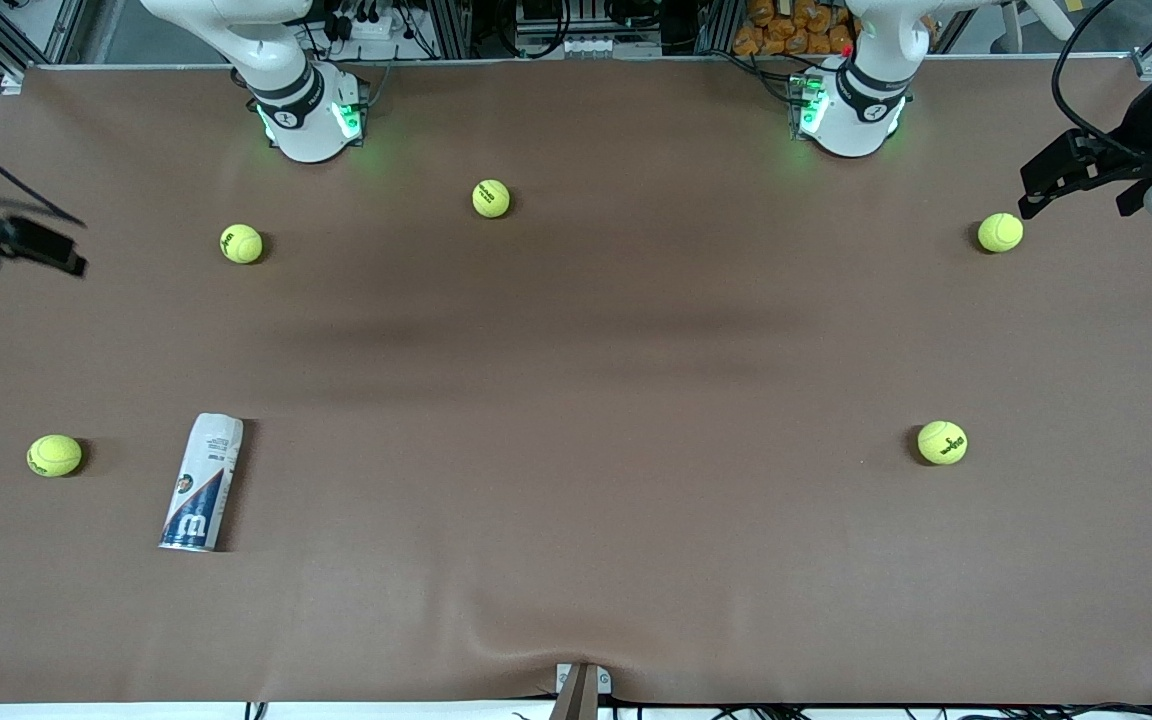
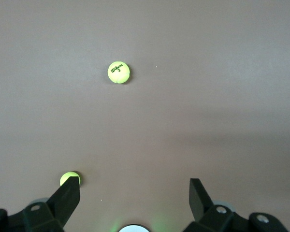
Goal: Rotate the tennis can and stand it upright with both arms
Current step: 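Reach the right gripper down to the lying Wilson can, then close the right gripper around the middle of the can, then drag the can with the right gripper toward the table centre, then release the can and withdraw the right gripper while the left gripper approaches, then grasp the can's end with the left gripper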
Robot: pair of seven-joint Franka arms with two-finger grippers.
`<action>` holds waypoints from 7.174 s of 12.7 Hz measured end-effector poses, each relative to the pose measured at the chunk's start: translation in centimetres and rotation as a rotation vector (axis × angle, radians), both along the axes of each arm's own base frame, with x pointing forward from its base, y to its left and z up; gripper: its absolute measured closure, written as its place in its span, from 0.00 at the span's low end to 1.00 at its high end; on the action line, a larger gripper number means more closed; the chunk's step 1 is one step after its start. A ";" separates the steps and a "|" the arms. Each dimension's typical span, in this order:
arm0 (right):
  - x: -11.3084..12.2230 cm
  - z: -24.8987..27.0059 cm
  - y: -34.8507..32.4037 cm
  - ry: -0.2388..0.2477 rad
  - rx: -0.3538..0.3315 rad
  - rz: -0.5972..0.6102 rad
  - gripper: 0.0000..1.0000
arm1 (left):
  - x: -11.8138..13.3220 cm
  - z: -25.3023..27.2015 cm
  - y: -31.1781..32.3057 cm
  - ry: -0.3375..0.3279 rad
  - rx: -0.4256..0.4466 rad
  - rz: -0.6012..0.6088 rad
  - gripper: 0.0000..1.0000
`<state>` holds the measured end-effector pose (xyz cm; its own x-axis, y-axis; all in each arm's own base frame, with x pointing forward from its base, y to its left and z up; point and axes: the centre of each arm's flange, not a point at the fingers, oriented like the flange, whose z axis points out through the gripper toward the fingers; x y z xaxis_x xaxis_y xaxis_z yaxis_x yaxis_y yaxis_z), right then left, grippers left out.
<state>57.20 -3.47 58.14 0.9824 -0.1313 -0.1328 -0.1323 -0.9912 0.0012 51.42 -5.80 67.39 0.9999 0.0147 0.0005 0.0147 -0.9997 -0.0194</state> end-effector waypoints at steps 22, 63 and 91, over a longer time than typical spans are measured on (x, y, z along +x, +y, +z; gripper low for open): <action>11.7 -40.5 -4.4 -0.076 -0.048 0.180 0.00 | -0.1 -0.4 0.2 0.027 0.002 -0.004 0.00; -3.3 -39.9 54.2 -0.252 0.012 1.699 0.02 | 0.0 -1.5 -0.1 0.056 0.004 -0.015 0.00; 6.0 -3.4 0.0 -0.105 0.100 0.317 0.00 | 2.8 -46.3 -16.9 0.363 -1.071 0.119 0.00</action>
<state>63.22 -3.51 54.71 0.9812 0.1913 -0.0256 0.1881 -0.9775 -0.0954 54.25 -22.69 21.10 0.9305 -0.0717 -0.3591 0.2786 -0.4977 0.8214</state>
